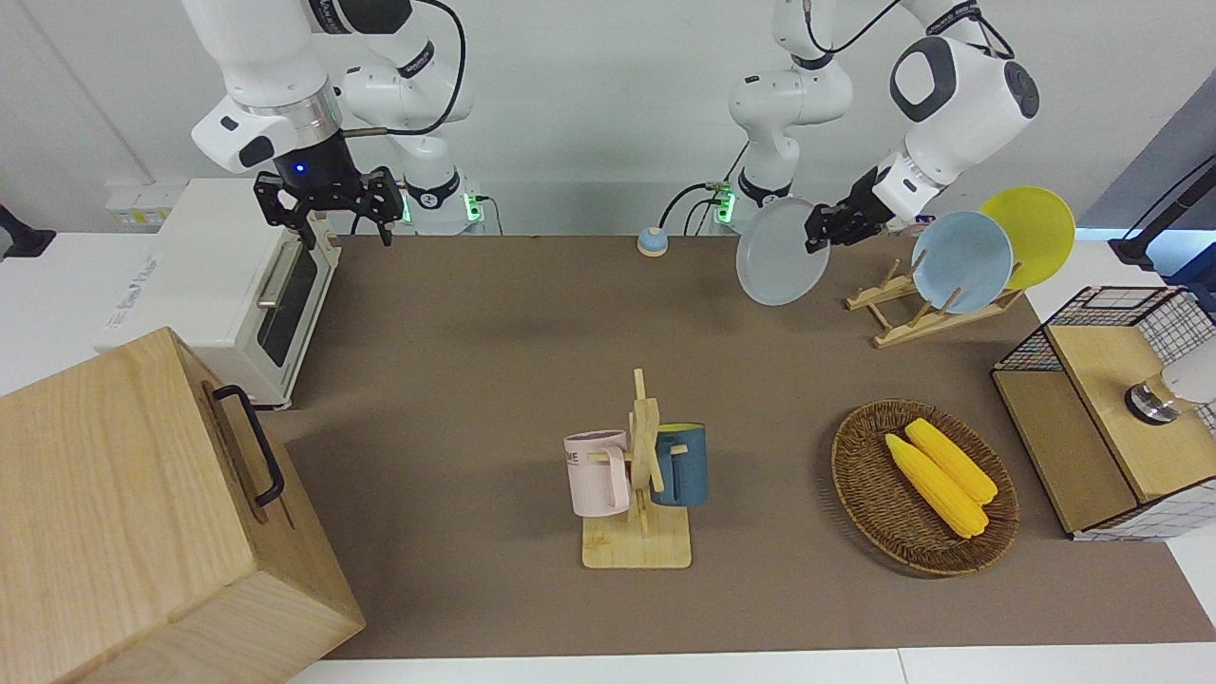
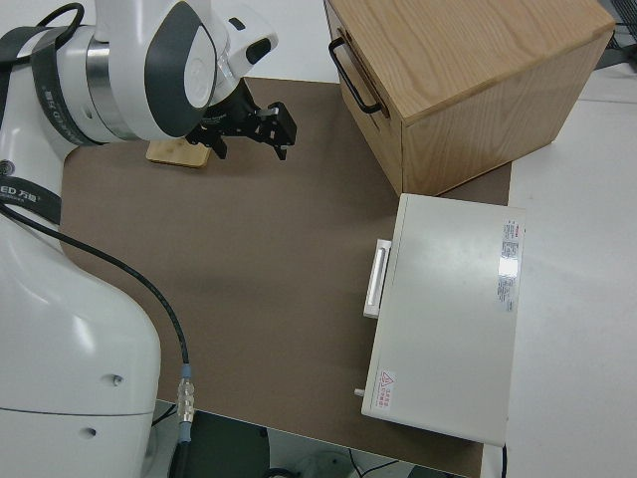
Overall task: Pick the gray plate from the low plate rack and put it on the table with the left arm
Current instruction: 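Lift the gray plate out of the rack with the left gripper, then carry the plate away from the rack and lower it onto the table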
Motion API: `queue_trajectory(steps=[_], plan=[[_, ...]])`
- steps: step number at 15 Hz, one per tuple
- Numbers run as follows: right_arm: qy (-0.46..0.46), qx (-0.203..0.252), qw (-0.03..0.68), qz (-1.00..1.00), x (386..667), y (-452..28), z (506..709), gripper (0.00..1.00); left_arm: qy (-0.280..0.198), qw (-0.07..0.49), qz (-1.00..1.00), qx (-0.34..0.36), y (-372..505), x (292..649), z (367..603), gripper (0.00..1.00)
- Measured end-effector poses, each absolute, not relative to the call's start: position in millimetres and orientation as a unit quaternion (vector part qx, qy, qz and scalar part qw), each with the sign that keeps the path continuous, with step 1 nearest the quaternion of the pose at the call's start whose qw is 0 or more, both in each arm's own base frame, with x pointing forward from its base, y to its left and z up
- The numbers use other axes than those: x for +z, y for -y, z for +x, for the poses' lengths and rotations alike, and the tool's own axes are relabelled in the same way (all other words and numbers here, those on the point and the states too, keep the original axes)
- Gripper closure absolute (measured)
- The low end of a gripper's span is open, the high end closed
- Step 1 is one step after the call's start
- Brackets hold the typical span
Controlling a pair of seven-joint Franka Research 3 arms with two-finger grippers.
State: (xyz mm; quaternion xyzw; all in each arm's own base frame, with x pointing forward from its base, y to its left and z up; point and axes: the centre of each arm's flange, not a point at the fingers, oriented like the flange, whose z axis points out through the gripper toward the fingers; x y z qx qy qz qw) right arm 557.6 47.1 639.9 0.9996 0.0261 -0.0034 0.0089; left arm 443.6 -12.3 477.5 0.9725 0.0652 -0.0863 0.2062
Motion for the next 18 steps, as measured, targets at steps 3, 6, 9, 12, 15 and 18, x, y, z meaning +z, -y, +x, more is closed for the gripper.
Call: queue_trajectory(steps=[3,6,9,12,15,18], plan=[[-0.026,-0.003,0.009,1.0,639.9,-47.1,557.6,0.01,-0.079,0.222,0.969,-0.079,17.4,456.4,442.9,0.91],[-0.026,-0.003,0.009,1.0,639.9,-47.1,557.6,0.01,-0.08,0.233,0.967,-0.07,15.5,428.3,440.2,0.91],[-0.026,-0.003,0.009,1.0,639.9,-47.1,557.6,0.01,-0.084,0.246,0.964,-0.054,11.8,393.1,435.9,0.91],[-0.026,-0.003,0.009,1.0,639.9,-47.1,557.6,0.01,-0.07,0.266,0.96,-0.047,9.7,358.7,427.2,0.91],[-0.026,-0.003,0.009,1.0,639.9,-47.1,557.6,0.01,-0.063,0.271,0.96,-0.038,5.9,345.5,424.8,0.91],[-0.026,-0.003,0.009,1.0,639.9,-47.1,557.6,0.01,-0.057,0.266,0.962,-0.029,10.3,342.1,424.2,0.91]])
